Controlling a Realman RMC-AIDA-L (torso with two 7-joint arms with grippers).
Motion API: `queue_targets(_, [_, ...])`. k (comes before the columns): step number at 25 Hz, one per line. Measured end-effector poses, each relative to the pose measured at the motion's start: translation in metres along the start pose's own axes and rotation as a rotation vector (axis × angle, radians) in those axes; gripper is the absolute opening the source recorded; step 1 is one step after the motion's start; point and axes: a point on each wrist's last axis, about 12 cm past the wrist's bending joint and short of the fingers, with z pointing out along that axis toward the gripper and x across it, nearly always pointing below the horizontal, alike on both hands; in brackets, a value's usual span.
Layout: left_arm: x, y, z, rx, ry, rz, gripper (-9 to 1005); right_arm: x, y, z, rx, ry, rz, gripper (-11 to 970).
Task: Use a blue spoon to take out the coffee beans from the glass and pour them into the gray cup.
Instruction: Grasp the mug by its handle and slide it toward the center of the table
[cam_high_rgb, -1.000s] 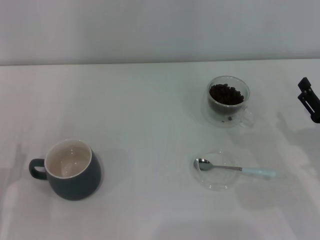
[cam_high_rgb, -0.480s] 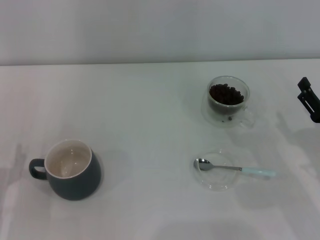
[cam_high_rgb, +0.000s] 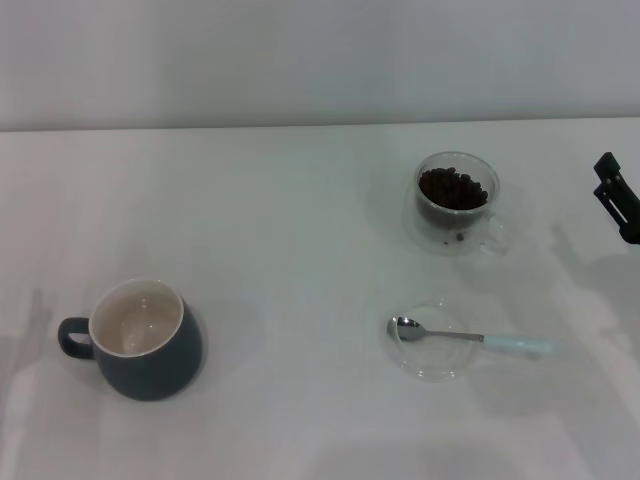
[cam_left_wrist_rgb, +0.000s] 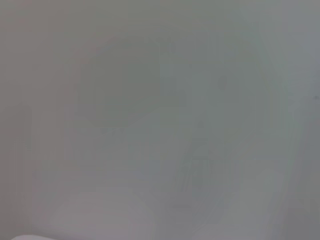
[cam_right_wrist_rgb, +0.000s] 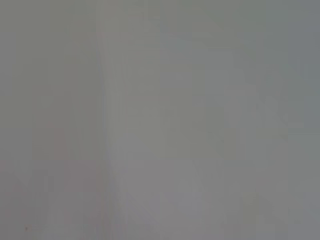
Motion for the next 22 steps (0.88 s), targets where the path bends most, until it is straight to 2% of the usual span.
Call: queue_targets(22, [0.0002,0.0006,-0.0013,-0.003,0.0,0.0,789,-0.0001,0.0001,0.0003,-0.001,0.0,0.0,857])
